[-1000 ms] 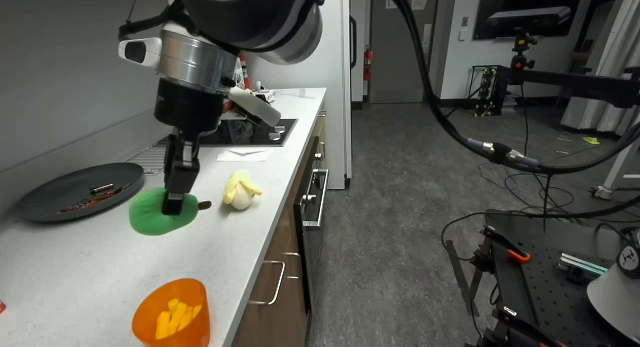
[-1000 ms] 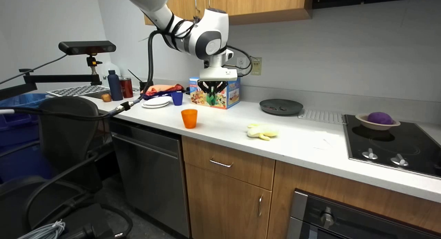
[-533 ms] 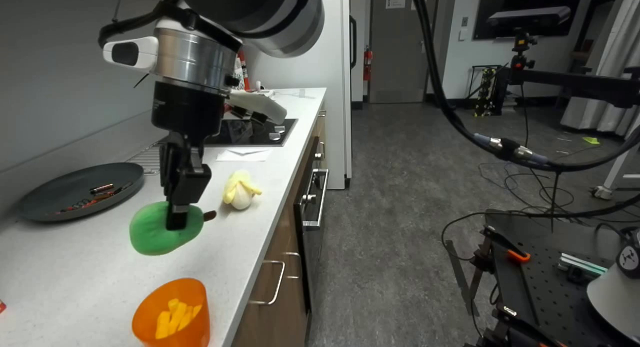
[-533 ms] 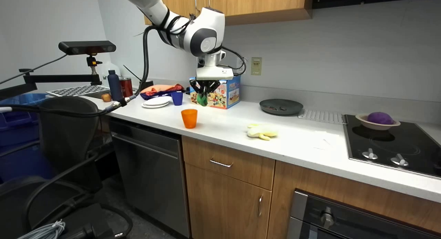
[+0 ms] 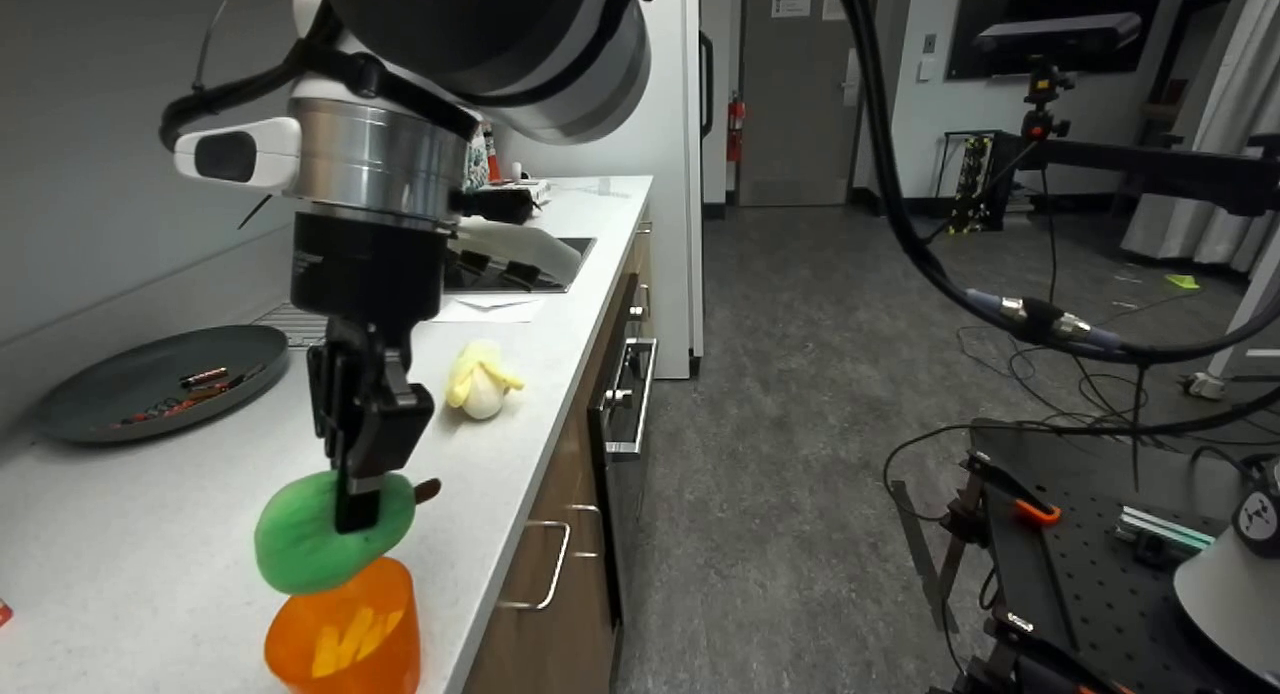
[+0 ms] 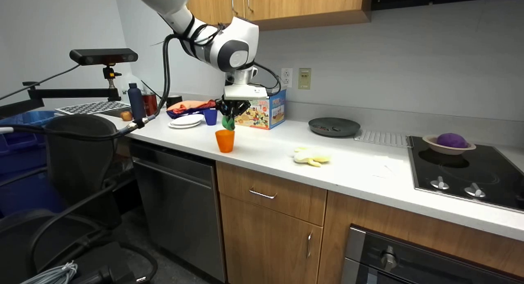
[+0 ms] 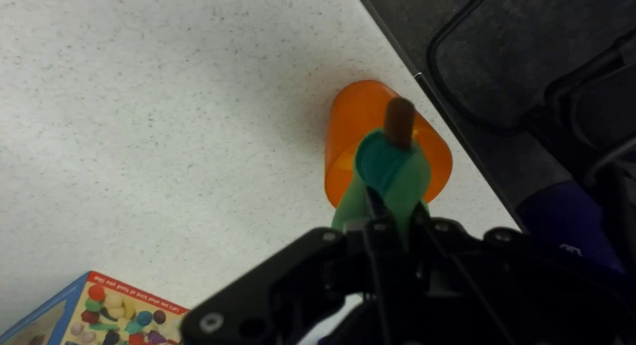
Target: Put the green object inside the orange cup
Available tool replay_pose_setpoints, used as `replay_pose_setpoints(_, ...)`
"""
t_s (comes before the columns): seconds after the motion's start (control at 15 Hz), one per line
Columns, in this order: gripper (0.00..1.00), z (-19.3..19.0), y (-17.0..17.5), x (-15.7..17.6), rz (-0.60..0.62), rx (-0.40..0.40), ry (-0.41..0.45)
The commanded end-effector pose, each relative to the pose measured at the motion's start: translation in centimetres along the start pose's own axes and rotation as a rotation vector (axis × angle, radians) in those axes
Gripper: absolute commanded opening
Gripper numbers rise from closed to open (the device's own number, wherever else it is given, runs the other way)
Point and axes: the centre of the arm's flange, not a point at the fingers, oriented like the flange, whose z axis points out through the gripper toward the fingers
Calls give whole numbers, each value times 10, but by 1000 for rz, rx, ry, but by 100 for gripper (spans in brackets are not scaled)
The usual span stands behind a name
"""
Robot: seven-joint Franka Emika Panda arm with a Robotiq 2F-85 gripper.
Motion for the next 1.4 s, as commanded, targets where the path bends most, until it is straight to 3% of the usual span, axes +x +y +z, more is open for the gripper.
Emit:
replay_pose_setpoints(0.0,3,-7,-15,-5,-29,53,-25)
replay_pose_setpoints(0.4,3,-2,-22,-14,-113,45,-10)
replay_pose_setpoints(0.47,35,-2,-23,-15,-123,50,-11)
replay_pose_setpoints(0.53,37,1,-22,-12,-140,47,-4)
replay_pose_setpoints(0.6,9,1,-20,-11,-148,45,-4)
replay_pose_setpoints(0.67,47,2,-21,-11,-146,44,-1)
replay_pose_setpoints(0.73,48,2,-22,-11,-145,44,6)
replay_pose_setpoints(1.2,99,4,-21,-10,-141,15,18)
replay_pose_setpoints(1.33,100,4,-21,-10,-136,6,26)
